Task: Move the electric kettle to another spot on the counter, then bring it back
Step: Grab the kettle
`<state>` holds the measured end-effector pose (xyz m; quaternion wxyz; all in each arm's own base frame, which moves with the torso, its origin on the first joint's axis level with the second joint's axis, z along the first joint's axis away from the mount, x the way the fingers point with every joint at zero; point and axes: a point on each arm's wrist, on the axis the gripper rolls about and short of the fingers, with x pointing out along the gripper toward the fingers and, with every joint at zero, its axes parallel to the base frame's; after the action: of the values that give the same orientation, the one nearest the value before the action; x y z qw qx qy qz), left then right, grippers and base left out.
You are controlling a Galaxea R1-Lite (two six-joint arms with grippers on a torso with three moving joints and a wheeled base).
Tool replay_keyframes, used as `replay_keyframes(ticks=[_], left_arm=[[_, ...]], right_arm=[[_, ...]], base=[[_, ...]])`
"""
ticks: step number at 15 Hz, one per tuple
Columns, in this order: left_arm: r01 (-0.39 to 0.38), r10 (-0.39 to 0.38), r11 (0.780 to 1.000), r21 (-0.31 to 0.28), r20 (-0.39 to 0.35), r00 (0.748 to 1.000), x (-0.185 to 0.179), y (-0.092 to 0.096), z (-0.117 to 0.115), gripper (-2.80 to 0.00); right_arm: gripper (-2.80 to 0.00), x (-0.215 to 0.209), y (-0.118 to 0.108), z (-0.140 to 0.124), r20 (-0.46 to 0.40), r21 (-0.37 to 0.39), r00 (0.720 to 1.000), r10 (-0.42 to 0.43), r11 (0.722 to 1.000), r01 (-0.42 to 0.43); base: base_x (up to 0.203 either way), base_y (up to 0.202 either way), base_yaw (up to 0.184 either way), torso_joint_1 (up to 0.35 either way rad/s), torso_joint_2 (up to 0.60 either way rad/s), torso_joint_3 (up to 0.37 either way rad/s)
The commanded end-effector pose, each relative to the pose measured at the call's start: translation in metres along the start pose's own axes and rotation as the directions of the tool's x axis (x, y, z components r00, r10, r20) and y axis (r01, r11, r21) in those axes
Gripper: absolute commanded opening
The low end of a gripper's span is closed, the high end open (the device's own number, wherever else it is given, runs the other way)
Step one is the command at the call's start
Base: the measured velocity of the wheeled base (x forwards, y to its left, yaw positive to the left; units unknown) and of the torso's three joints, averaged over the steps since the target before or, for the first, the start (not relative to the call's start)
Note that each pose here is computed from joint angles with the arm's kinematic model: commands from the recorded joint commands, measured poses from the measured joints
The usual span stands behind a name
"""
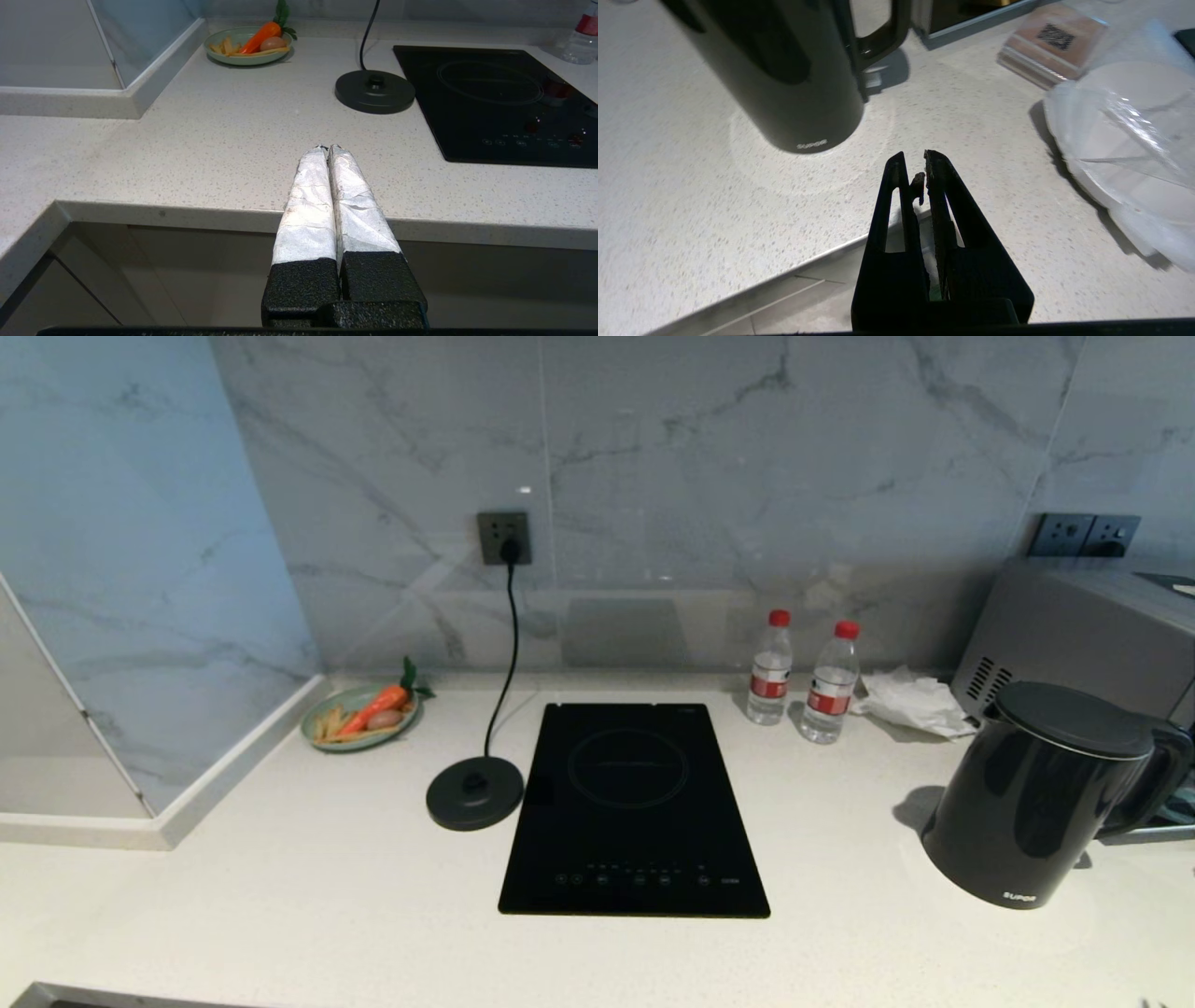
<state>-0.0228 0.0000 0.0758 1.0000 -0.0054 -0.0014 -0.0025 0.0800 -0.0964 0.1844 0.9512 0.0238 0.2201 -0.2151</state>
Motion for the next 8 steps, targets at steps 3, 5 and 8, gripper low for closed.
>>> replay_keyframes(ticks=[3,5,8], left_arm=[[0.0,0.0,1.0,0.0,-0.003,1.0,0.0,0.0,-0.001,-2.8],[0.0,0.0,1.0,0.0,-0.003,1.0,0.0,0.0,-0.001,-2.8],[0.0,0.0,1.0,-0.001,-0.003,1.0,0.0,0.0,-0.001,-2.8]], right_arm=[[-2.8,0.027,-0.022,-0.016,-0.041,0.021,0.994,0.098,0.995,-0.097],[-2.8,0.042,-0.037,-0.016,-0.013,-0.011,0.993,0.113,0.993,-0.114],[-2.8,0.048,-0.051,-0.008,0.035,-0.097,0.994,0.104,0.99,-0.101]], base=[[0.0,0.0,0.0,0.0,0.0,0.0],[0.0,0.0,0.0,0.0,0.0,0.0],[0.0,0.0,0.0,0.0,0.0,0.0]])
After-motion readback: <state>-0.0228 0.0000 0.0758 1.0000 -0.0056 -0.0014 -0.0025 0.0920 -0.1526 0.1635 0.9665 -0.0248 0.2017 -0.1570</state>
